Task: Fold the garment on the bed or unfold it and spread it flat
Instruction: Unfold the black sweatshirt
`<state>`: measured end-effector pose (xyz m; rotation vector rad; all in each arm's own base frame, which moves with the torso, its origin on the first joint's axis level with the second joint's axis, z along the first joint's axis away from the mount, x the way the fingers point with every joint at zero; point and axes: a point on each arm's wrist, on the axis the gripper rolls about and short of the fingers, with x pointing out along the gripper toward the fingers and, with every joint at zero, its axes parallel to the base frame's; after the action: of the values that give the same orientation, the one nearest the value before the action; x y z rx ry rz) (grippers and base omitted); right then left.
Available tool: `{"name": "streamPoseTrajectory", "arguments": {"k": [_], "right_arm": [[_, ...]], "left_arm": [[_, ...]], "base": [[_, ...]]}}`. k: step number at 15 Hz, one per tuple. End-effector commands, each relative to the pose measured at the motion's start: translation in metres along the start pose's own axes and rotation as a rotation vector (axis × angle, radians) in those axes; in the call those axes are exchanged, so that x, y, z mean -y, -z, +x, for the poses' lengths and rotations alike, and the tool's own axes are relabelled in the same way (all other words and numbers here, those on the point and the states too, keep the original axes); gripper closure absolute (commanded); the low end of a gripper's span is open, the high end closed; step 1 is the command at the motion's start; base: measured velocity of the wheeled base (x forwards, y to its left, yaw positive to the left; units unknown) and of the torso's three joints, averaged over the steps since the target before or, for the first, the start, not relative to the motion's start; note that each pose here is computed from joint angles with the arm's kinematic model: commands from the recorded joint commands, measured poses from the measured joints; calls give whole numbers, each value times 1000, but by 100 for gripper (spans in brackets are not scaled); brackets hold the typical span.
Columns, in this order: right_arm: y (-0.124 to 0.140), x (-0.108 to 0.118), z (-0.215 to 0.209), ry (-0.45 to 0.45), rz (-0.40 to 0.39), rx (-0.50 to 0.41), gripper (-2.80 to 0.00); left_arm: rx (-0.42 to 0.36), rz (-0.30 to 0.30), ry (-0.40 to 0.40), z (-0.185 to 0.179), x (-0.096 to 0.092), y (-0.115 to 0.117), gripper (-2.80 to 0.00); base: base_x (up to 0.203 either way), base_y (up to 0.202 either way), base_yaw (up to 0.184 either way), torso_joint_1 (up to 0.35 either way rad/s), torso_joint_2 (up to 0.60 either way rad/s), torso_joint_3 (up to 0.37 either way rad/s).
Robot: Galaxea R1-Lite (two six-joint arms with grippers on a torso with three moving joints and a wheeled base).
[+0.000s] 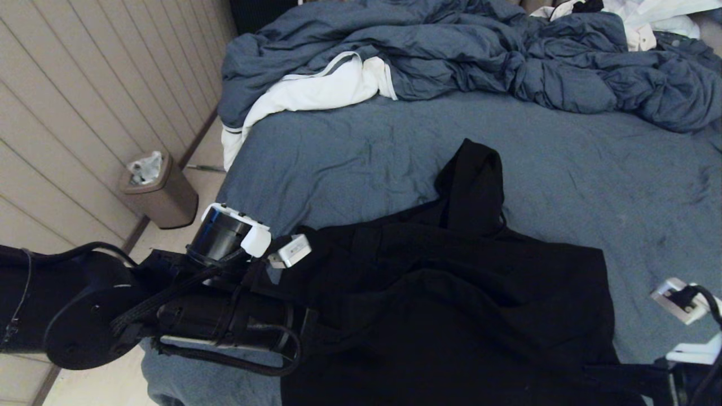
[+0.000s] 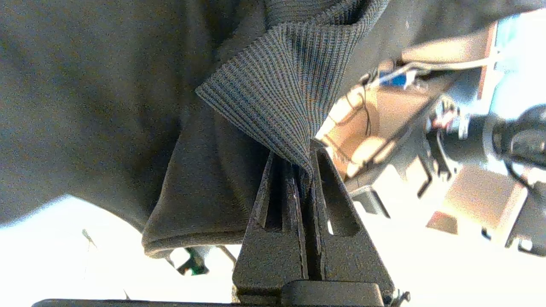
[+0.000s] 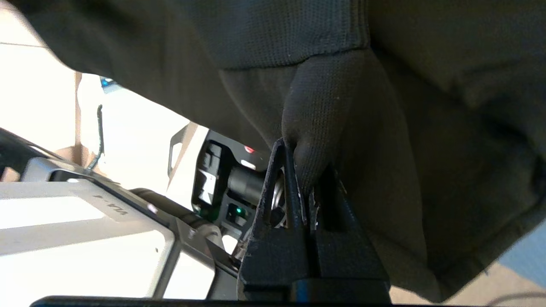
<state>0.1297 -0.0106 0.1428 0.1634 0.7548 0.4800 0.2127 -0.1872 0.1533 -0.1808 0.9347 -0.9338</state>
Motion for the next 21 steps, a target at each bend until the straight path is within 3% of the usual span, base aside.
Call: {"name": "streamPoseTrajectory", "arguments": {"k": [1, 9, 14, 21], "right_arm": [[4, 2, 3, 1, 15, -24, 0], [15, 3, 8, 14, 40, -74, 0], [23, 3, 10, 11, 54, -98, 0], [42, -1, 9, 13, 69, -120, 0]], "left_arm": [[-15, 10, 14, -3, 6, 8, 0], [-71, -17, 18, -3, 7, 28, 0], [-65, -6, 29, -12, 8, 40, 0], [-122, 9, 69, -13, 13, 61, 0]], "base": [[0, 0, 0, 0, 0, 0], [0, 0, 0, 0, 0, 0], [0, 0, 0, 0, 0, 0], [0, 0, 0, 0, 0, 0]]}}
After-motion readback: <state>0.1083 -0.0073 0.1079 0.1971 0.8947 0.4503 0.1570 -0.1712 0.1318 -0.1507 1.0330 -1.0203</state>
